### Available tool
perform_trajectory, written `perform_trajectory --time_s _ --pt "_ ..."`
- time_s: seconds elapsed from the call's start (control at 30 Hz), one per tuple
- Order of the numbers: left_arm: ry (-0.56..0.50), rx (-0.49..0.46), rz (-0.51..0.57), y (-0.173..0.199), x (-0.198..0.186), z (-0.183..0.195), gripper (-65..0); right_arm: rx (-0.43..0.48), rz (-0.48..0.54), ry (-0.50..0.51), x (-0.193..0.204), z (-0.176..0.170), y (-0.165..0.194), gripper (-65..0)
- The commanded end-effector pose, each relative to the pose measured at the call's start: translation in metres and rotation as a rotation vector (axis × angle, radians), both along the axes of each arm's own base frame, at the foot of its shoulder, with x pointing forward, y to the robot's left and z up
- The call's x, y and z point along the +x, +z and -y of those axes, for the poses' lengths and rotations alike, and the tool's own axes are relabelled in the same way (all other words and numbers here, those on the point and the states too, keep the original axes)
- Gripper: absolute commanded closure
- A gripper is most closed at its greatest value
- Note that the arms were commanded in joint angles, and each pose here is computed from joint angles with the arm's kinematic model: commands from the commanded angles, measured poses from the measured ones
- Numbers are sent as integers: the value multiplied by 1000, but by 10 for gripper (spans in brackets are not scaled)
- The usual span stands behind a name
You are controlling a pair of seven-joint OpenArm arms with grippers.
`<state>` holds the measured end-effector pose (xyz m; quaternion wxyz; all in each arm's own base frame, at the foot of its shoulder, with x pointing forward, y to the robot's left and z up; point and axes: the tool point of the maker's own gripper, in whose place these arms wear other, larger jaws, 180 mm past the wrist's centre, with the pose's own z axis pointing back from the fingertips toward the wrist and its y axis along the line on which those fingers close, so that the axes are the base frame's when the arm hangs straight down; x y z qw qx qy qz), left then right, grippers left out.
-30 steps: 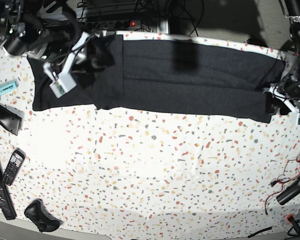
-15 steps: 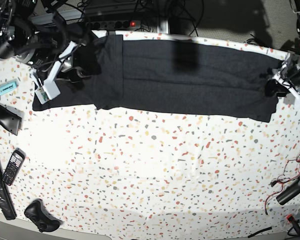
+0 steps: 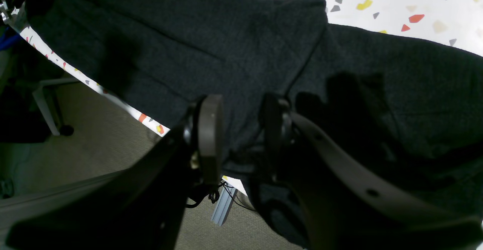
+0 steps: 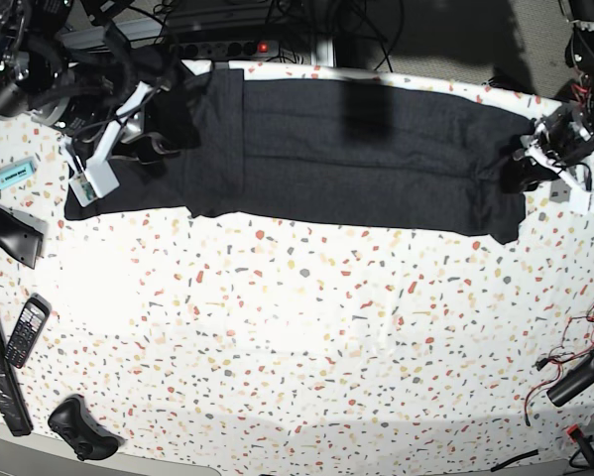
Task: Fold the T-shirt properly
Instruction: 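Grasp the shirt end near the left gripper, then fold the shirt end with the left gripper toward the right gripper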
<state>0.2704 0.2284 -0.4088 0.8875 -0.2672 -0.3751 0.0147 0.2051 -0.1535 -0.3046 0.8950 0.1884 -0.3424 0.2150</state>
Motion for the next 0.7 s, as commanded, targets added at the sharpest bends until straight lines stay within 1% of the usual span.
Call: perform_trajectory --time_s 0.0,0.03,0.07,0.17,0.23,0.33,0.4,0.5,0.6,0.67 --pt "0 22 41 9 8 -6 -85 10 40 18 4 -3 10 -192" --pt "1 46 45 8 8 -9 -16 10 40 18 4 -3 10 -192" --pt "2 73 48 6 8 -12 0 10 40 18 4 -3 10 -192" --pt "4 138 53 2 9 -19 0 10 40 18 4 -3 10 -191" --pt "67 144 55 4 14 -30 0 11 41 17 4 -3 10 -191" --pt "190 154 116 17 24 -55 0 11 41 17 4 -3 10 -191" --pt "235 205 151 24 26 -75 0 12 46 17 5 -3 11 -191" --pt "312 294 155 30 24 -107 0 34 83 9 10 -5 17 -191" --pt "394 346 180 40 24 -132 0 59 120 0 14 -6 23 -191" --pt "406 368 195 45 26 -140 0 60 126 0 15 -7 24 -191"
